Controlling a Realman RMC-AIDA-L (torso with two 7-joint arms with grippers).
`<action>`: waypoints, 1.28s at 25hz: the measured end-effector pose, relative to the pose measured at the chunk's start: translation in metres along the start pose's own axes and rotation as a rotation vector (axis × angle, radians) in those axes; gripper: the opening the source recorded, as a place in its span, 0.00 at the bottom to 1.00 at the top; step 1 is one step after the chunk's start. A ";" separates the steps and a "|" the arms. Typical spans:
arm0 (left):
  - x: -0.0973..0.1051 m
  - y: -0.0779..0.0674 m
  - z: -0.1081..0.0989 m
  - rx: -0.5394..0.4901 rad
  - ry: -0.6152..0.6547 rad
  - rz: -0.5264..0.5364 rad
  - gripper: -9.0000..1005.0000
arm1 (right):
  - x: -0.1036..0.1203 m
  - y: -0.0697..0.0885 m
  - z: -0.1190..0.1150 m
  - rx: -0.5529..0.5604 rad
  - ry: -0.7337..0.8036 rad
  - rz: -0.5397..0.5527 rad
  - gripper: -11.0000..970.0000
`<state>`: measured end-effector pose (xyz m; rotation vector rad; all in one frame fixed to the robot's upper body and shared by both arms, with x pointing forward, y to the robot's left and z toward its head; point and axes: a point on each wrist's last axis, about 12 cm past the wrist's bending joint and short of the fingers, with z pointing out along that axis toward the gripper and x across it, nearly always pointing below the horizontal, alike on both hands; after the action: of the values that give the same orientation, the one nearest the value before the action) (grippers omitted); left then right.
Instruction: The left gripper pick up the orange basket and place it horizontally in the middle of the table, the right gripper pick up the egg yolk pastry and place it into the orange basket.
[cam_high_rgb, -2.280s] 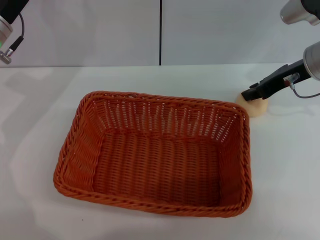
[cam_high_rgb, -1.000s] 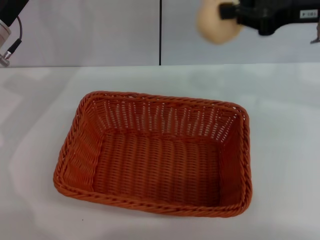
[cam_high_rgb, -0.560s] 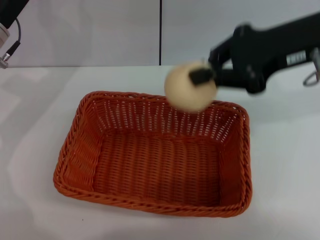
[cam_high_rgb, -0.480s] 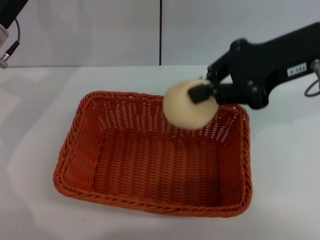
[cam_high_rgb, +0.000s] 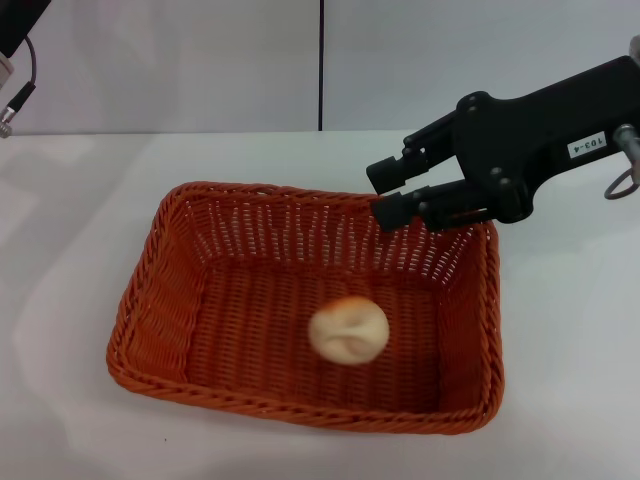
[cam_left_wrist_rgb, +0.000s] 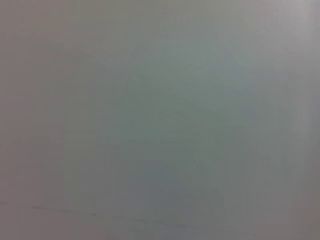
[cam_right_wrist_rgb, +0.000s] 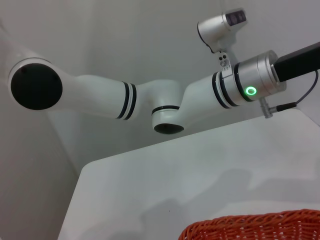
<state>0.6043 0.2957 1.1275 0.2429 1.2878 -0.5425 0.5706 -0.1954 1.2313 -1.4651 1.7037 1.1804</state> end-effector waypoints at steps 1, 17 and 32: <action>0.000 0.000 0.000 0.000 0.000 0.000 0.63 | 0.000 0.000 0.000 0.001 -0.001 0.001 0.22; 0.001 -0.002 0.000 0.009 0.000 -0.010 0.63 | 0.034 -0.015 -0.028 0.354 -0.247 -0.032 0.69; 0.002 0.001 -0.014 -0.012 -0.014 -0.021 0.63 | 0.186 0.032 -0.108 1.339 -1.211 -0.232 0.69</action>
<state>0.5937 0.3026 1.1219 0.2155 1.2805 -0.5533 0.5107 -0.3746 1.1238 0.0066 0.9146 0.3324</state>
